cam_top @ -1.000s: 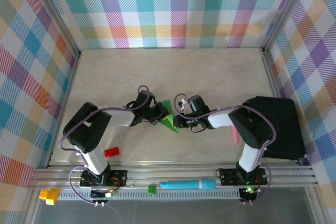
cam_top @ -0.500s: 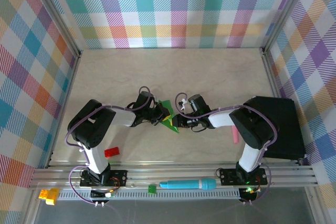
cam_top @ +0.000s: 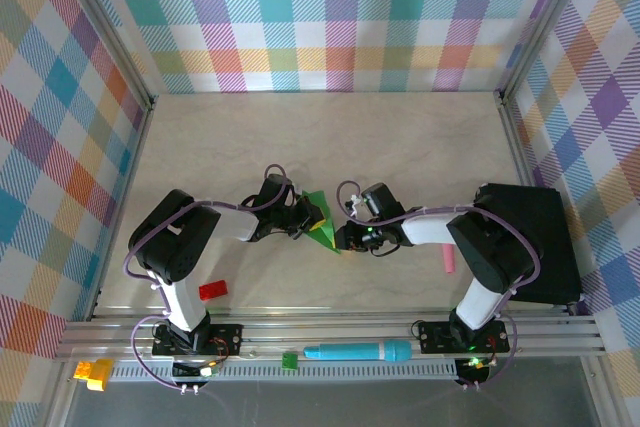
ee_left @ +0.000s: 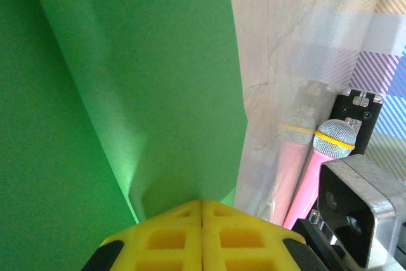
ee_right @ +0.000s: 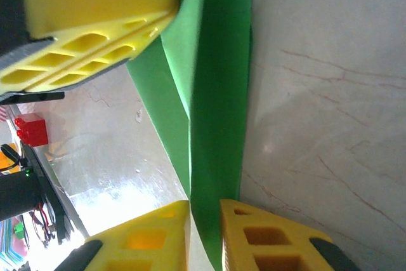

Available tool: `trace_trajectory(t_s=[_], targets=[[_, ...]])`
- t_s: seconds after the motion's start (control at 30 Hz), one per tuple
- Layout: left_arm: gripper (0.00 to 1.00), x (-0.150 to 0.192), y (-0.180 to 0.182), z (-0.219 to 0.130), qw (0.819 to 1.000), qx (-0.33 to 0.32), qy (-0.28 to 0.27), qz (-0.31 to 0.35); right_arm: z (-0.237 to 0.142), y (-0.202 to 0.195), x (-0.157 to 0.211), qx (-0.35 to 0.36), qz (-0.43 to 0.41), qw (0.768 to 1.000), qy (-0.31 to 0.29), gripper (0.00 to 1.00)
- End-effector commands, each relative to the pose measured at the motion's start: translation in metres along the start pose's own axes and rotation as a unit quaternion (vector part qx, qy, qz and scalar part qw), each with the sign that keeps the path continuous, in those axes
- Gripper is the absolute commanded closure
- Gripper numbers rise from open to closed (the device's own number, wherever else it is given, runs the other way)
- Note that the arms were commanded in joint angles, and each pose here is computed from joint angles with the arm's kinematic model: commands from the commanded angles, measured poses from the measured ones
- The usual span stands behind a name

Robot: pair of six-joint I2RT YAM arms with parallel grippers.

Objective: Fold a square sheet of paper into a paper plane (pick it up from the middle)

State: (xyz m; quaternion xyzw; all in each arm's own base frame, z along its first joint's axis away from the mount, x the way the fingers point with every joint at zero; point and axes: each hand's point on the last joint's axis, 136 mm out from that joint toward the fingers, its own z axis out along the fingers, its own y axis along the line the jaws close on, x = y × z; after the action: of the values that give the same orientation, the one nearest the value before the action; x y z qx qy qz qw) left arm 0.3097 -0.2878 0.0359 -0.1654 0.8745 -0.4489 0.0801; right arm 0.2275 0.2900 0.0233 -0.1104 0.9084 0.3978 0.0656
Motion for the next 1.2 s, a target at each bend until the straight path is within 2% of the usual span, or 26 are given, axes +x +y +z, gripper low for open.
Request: trace_trajectory(t_s=[0.0,0.6,0.77,0.97,1.17], targets=[[0.94,-0.004,0.001,0.001,1.0,0.0,0.0,0.001,0.002,-0.013,0.012,0.014,0.016,1.0,0.021,0.83],[0.96,-0.006,0.008,0.002,1.0,-0.013,-0.003,-0.006,0.005,-0.023,0.017,0.031,0.042,0.998,0.042,0.88],[0.95,-0.006,0.008,0.004,1.0,-0.013,0.0,-0.007,0.004,-0.021,0.016,0.027,0.045,0.998,0.043,0.88],[0.95,-0.006,0.007,0.003,1.0,-0.011,0.0,-0.006,-0.009,-0.004,0.005,0.01,0.032,0.999,0.026,0.83],[0.95,-0.006,0.006,0.003,1.0,-0.009,0.0,-0.005,-0.012,-0.002,0.01,0.01,0.024,0.999,0.038,0.83]])
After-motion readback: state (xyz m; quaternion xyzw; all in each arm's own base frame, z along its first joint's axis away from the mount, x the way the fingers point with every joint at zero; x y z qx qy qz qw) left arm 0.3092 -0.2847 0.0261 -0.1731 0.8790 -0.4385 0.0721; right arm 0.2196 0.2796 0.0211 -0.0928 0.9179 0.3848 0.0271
